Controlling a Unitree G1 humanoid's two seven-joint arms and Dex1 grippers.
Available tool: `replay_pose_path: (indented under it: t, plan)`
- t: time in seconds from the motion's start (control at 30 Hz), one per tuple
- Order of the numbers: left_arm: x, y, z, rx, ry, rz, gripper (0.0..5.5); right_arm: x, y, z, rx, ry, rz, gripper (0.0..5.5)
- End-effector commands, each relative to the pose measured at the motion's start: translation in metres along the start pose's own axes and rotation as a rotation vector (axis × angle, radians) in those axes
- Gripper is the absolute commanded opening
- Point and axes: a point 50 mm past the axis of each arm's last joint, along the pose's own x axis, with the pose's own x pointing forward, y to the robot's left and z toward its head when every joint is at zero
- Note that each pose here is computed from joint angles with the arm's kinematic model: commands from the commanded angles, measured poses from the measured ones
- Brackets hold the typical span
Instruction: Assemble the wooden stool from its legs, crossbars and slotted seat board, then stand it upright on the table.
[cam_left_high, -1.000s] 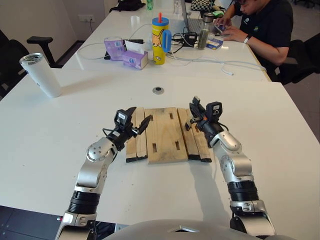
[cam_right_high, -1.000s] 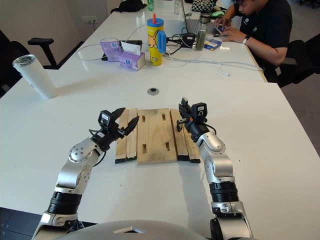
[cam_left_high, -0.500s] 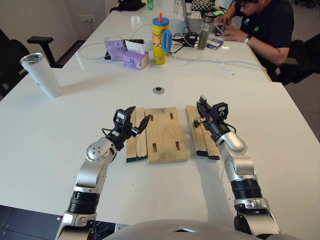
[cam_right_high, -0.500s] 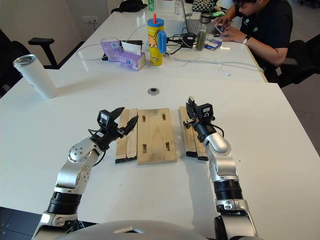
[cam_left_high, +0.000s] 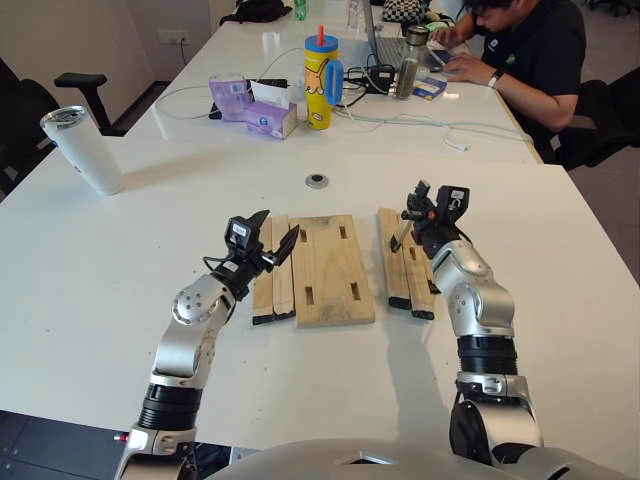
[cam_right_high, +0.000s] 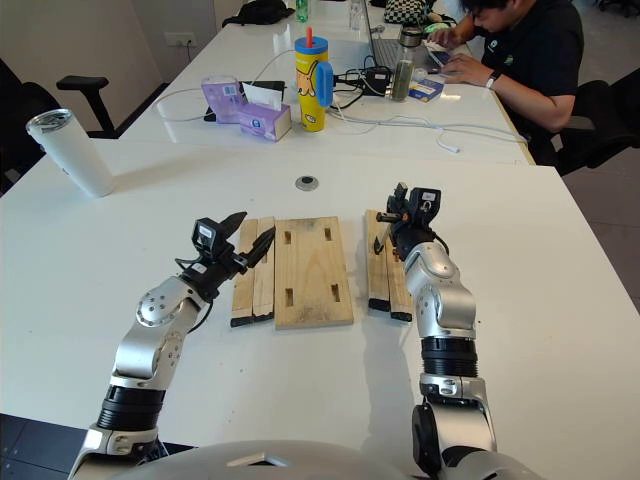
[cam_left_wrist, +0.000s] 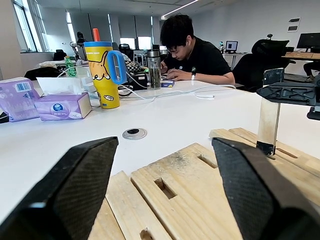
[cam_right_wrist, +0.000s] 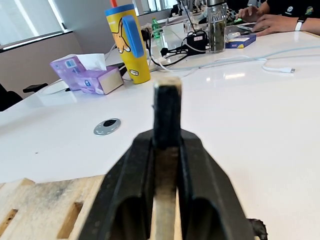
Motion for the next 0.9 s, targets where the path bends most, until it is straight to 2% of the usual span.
replay_pose_path:
  t: [0.03,0.17,0.47,0.6,0.9]
  plan:
    - [-0.002,-0.001,0.001,-0.003,-0.003,0.009,3.48,-0.009,0.0,-0.021,-0.011,0.097,-0.017,0.41]
    - [-0.001,0.0,0.004,0.0,-0.012,0.011,3.48,-0.01,0.0,-0.026,-0.076,0.172,-0.071,0.41]
    - [-0.001,-0.002,0.005,-0.003,-0.015,0.01,3.48,-0.007,-0.002,-0.028,-0.02,0.209,-0.203,0.41]
    - [0.0,-0.003,0.006,-0.013,-0.017,0.004,3.48,-0.006,-0.003,-0.023,0.067,0.058,-0.208,0.41]
    - [-0.003,-0.002,0.005,-0.012,-0.002,0.004,3.48,-0.013,-0.012,-0.032,-0.127,-0.124,-0.103,0.41]
